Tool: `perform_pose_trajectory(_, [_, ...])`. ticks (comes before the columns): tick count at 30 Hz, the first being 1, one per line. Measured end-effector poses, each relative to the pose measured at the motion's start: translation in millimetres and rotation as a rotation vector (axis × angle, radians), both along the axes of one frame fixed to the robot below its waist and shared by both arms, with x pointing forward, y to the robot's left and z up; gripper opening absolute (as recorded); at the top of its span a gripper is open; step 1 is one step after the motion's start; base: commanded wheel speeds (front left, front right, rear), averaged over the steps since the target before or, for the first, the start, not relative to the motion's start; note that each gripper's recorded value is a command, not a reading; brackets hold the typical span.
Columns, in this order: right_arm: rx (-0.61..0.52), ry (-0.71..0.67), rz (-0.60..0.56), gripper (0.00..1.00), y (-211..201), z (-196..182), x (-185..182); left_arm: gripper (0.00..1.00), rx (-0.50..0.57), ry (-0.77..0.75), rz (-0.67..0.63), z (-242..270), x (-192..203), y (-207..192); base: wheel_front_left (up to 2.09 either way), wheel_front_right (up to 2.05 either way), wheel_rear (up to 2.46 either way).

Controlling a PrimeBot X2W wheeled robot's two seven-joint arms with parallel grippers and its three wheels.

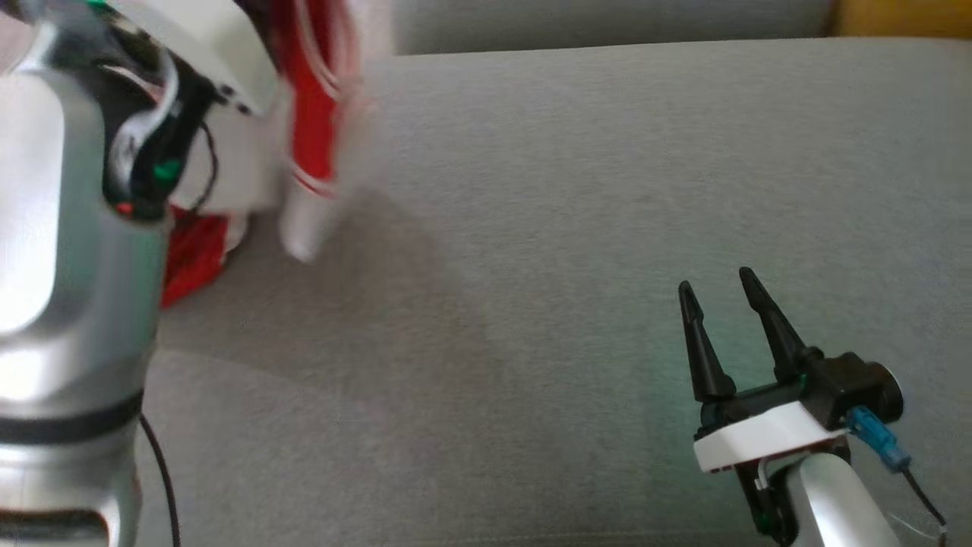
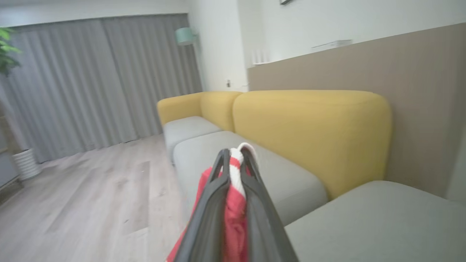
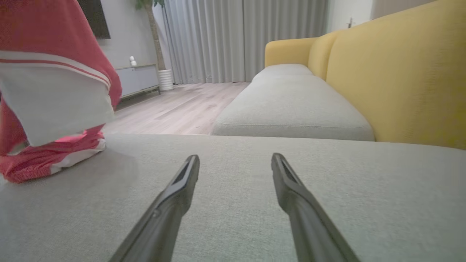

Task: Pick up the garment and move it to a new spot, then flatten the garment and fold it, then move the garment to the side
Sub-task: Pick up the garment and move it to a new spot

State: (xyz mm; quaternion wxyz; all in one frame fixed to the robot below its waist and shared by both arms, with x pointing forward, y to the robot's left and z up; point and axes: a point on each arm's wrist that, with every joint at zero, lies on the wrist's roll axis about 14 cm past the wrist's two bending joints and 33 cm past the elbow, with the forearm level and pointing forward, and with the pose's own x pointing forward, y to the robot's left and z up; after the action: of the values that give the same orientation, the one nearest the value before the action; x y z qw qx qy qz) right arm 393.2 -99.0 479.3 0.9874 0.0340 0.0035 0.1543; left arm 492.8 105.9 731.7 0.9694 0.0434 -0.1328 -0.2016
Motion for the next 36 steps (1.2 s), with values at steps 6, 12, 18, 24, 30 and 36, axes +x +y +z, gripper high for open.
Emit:
perform_pose_trajectory(6, [0.039, -0.016, -0.074, 1.0, -22.8, 9.6, -11.8, 0.0, -0.01, -0.007, -0.233, 15.9, -28.3, -71.5, 0.0, 0.0, 0.0])
perform_pose_trajectory(12, [0.076, -0.023, -0.169, 1.0, -51.1, 15.1, -23.2, 0.0, -0.039, 0.124, -0.436, -24.8, -37.3, -155.9, 0.0, 0.0, 0.0])
perform_pose_trajectory(18, [0.095, -0.014, -0.268, 1.0, -80.3, 14.1, -36.9, 0.0, -0.125, 0.35, -0.526, -110.2, -43.6, -230.1, 0.0, 0.0, 0.0])
perform_pose_trajectory(24, [0.111, -0.003, -0.326, 1.0, -96.1, 12.1, -45.7, 0.64, -0.157, 0.508, -0.586, -173.6, -71.6, -274.7, 0.0, 0.0, 0.0])
perform_pose_trajectory(30, [0.101, 0.003, -0.371, 1.0, -110.8, 10.7, -47.1, 1.0, -0.131, 0.578, -0.664, -206.6, -103.6, -304.6, 0.0, 0.0, 0.0])
perform_pose_trajectory(36, [0.104, -0.009, -0.365, 1.0, -110.0, 13.1, -42.7, 1.0, -0.249, 0.53, -0.643, -183.6, -101.0, -296.9, 0.0, 0.0, 0.0])
